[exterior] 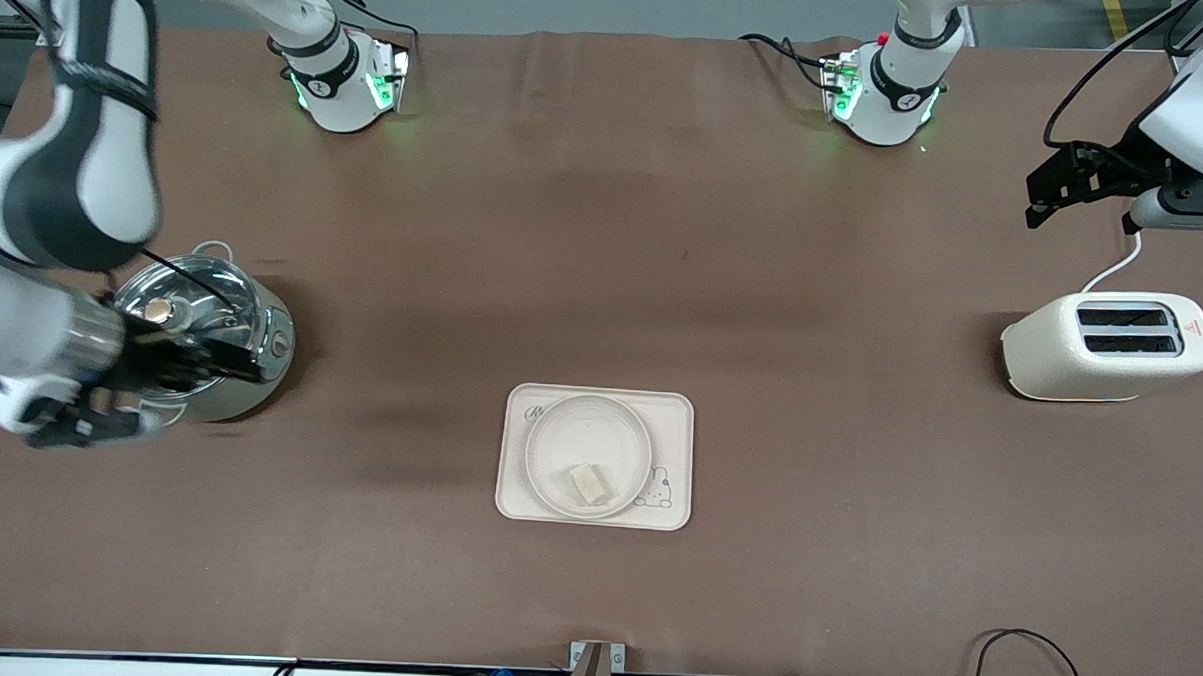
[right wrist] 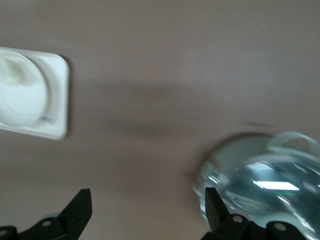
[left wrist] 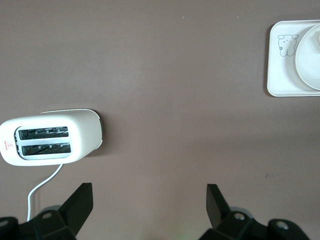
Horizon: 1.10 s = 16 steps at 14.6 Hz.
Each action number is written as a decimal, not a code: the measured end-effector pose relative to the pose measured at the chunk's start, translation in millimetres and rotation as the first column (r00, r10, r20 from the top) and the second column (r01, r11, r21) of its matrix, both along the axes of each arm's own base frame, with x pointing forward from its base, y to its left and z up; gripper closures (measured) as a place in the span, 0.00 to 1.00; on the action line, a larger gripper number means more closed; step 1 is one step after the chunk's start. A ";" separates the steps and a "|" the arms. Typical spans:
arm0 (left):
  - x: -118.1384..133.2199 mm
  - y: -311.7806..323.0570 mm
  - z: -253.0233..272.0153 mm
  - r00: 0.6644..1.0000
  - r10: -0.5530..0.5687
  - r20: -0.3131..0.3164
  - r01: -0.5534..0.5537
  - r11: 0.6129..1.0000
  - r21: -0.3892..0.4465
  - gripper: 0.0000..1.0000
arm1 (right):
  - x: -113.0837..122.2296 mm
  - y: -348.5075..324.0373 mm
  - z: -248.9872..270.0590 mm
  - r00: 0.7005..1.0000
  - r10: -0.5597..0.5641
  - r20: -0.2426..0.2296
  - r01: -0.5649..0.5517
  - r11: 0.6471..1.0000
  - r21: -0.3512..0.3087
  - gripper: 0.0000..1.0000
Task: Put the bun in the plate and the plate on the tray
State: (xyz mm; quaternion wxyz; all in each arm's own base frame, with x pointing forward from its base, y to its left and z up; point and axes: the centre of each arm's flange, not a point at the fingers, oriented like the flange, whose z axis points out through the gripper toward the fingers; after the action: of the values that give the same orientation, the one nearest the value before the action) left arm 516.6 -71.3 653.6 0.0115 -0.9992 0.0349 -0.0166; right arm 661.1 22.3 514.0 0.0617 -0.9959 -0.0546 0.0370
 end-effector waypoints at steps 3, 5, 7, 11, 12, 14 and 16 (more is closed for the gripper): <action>-1.4 -0.6 2.1 1.000 -0.001 0.005 0.001 1.000 0.000 0.00 | -36.8 -46.0 49.6 0.999 -0.011 -0.041 0.007 0.995 -0.095 0.00; -2.1 -1.1 3.1 1.000 -0.002 0.007 0.002 1.000 0.000 0.00 | -56.6 -71.8 65.4 0.996 -0.043 -0.083 0.035 0.995 -0.096 0.00; -3.1 -2.1 4.5 1.000 -0.004 0.010 0.004 1.000 0.000 0.00 | -71.8 -99.9 77.8 0.991 -0.083 -0.101 0.075 0.994 -0.081 0.00; -6.7 -3.8 9.9 1.000 -0.008 0.020 0.008 1.000 0.001 0.00 | -99.3 -120.3 115.4 0.993 -0.092 -0.070 0.088 0.995 -0.054 0.00; -8.5 -3.8 12.9 1.000 -0.008 0.026 0.008 1.000 0.001 0.00 | -102.3 -116.8 122.4 0.995 -0.081 -0.055 0.078 0.996 -0.053 0.00; -10.2 -3.9 17.4 0.999 -0.008 0.035 0.008 1.000 0.001 0.00 | -105.7 -106.7 131.7 0.998 -0.058 -0.037 0.056 0.997 -0.053 0.00; -9.7 -3.8 18.2 0.999 -0.008 0.037 0.008 1.000 0.000 0.00 | -109.9 -99.8 139.5 0.999 -0.045 -0.025 0.043 0.997 -0.066 0.00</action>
State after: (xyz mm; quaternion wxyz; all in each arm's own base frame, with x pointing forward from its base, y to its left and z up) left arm 506.9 -75.1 671.8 0.0120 -0.9986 0.0388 -0.0353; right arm 551.2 -77.5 653.5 0.0307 -0.9978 -0.0305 0.0506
